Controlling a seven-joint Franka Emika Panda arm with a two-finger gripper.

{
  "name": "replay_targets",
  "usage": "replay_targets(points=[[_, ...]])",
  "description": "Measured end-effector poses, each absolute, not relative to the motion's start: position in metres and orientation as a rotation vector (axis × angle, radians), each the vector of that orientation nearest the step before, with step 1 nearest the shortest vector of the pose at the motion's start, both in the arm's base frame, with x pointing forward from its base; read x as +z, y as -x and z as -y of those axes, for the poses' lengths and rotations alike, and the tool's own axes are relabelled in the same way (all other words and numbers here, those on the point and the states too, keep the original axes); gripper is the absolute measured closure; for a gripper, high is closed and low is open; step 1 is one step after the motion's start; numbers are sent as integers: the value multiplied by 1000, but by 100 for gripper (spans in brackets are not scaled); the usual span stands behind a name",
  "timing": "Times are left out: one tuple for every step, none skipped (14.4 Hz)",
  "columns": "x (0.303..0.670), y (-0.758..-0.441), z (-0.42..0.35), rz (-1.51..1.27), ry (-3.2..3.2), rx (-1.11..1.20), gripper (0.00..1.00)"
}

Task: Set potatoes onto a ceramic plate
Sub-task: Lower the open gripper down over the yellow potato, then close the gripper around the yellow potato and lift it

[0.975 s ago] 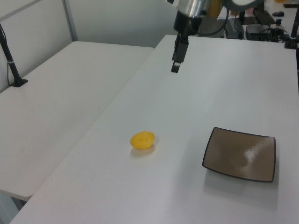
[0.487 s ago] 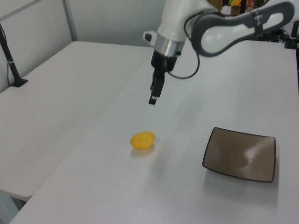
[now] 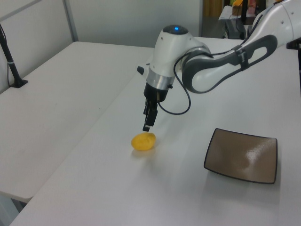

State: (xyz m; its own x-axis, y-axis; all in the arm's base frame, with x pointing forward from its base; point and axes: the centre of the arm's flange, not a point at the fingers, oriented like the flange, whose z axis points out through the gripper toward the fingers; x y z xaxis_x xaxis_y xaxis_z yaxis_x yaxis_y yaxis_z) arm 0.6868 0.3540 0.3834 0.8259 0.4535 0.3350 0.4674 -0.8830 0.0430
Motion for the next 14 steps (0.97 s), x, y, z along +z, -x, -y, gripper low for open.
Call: replay_targets(points=[[375,-687,-358,754,2960,-528,0],[365,-687,-363,764,2953,-533,0],[359,-686,-367,770,2949,-533,0],[350,-685,-371,778,2948,-525,0],[345,-685,-373,782,2946,-524,0],[339,-685,-375,794,2945,-531,0],[335,-685,-376,812,2951,-536,0],[331,-684,-377,830,2959,-538,3],[329,-685,-377,841,2964,-539,4],[327,-685,-377,850,2968,-539,4],[325,-684,-377,855,2971,-537,12],[322,-684,-377,863,2975,-533,30],[319,-684,-377,871,2979,-531,31],[317,-684,-377,880,2982,-531,35]])
